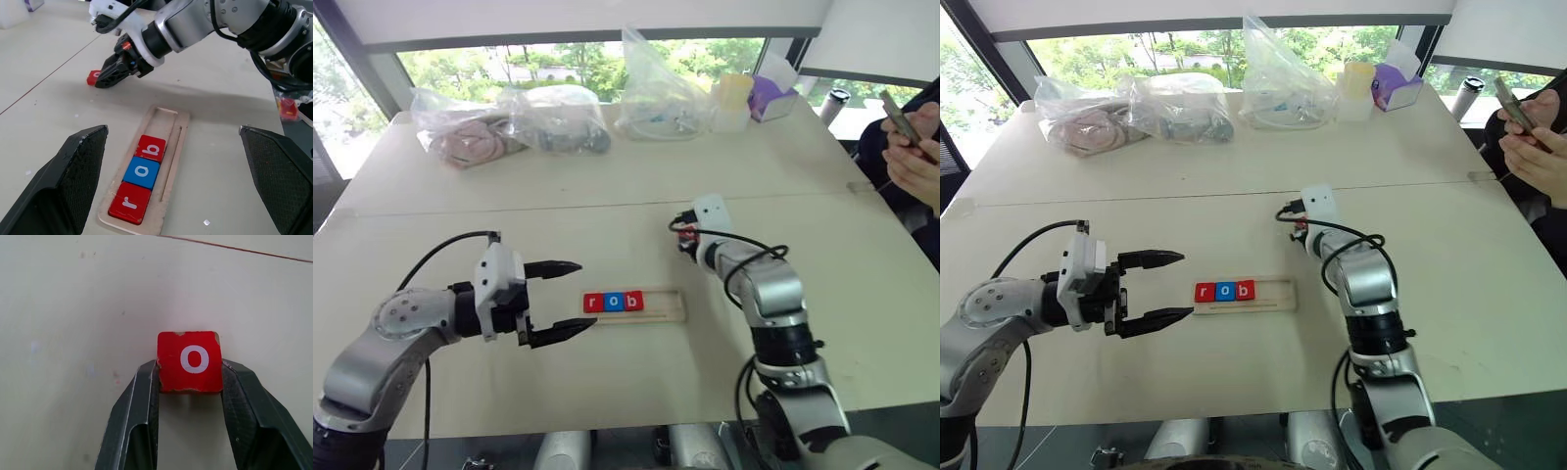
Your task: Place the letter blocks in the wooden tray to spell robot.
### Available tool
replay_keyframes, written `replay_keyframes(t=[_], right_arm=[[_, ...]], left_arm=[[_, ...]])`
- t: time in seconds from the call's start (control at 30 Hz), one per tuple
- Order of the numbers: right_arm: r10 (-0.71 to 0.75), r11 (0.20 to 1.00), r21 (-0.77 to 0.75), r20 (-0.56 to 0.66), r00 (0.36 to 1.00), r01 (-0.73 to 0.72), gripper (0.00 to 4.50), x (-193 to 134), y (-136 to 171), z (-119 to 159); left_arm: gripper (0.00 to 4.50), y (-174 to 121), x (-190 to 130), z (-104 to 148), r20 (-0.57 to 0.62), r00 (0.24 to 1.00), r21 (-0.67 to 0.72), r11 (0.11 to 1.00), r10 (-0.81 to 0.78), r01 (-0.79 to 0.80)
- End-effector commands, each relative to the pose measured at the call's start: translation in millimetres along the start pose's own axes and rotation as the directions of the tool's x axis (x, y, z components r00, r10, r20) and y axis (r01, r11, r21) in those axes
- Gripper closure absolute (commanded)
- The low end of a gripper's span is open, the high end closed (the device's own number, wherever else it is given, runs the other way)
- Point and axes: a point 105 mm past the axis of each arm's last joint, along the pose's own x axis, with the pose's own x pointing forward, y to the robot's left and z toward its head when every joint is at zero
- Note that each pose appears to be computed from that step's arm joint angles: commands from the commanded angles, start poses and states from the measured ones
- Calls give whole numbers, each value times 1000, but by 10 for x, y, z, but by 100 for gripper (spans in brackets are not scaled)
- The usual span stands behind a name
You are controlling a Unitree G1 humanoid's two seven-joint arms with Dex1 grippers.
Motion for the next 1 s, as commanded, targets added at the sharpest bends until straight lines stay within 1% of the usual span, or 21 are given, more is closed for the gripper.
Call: replay_keyframes(t=[0.03, 0.1, 0.17, 0.2, 0.27, 0.47, 0.53, 0.57, 0.6, 0.67, 0.7, 0.77, 0.8, 0.87, 0.93, 1.0], right_arm=[[66, 998, -15, 17, 998, -66, 336, -475, -42, 63], [97, 995, -19, -30, 995, -98, 336, -711, -31, -153], [104, 994, -15, -46, 993, -105, 336, -833, -22, -293], [98, 995, 14, -54, 994, -97, 336, -863, -20, -382], [77, 995, 64, -72, 994, -72, 336, -891, -32, -508], [55, 980, 195, -91, 994, -36, 336, -854, 17, -652], [46, 977, 212, -87, 995, -27, 230, -844, 25, -645], [45, 977, 211, -78, 996, -28, 193, -844, 20, -621], [52, 981, 193, -66, 996, -38, 142, -852, 10, -579], [96, 989, 116, -46, 994, -90, 46, -887, 6, -482], [149, 988, 36, -48, 988, -147, 6, -928, 6, -419], [285, 947, -149, -32, 958, -286, 6, -1024, 17, -271], [354, 910, -215, -39, 935, -354, 6, -1065, 10, -227], [450, 837, -332, -33, 892, -435, 6, -1097, -63, -147], [506, 781, -407, -32, 862, -473, 6, -1108, -115, -119], [592, 675, -495, -80, 802, -548, 6, -1053, -206, -213]], left_arm=[[0, -12, 33, 23, 24, 1000, 22, 1000, -17, 17], [0, -10, 58, -4, 29, 999, 16, 999, -30, 30], [0, 0, 78, -22, 31, 999, 16, 999, -37, 36], [0, 11, 85, -21, 35, 999, 16, 999, -42, 41], [0, 24, 100, -7, 43, 997, 16, 998, -56, 55], [0, 40, 131, 73, 66, 994, 14, 996, -92, 91], [0, 67, 138, 99, 69, 993, 16, 995, -96, 95], [0, 77, 141, 108, 70, 993, 19, 995, -99, 98], [0, 83, 141, 111, 69, 992, 21, 995, -101, 100], [0, 86, 142, 109, 67, 992, 23, 994, -105, 103], [0, 85, 142, 106, 66, 992, 23, 994, -106, 105], [0, 83, 142, 98, 63, 992, 24, 994, -108, 106], [0, 82, 143, 95, 62, 992, 24, 994, -108, 107], [0, 84, 149, 95, 61, 992, 26, 994, -108, 107], [0, 89, 150, 97, 60, 992, 29, 994, -108, 106], [0, 92, 157, 106, 62, 993, 33, 994, -103, 101]])
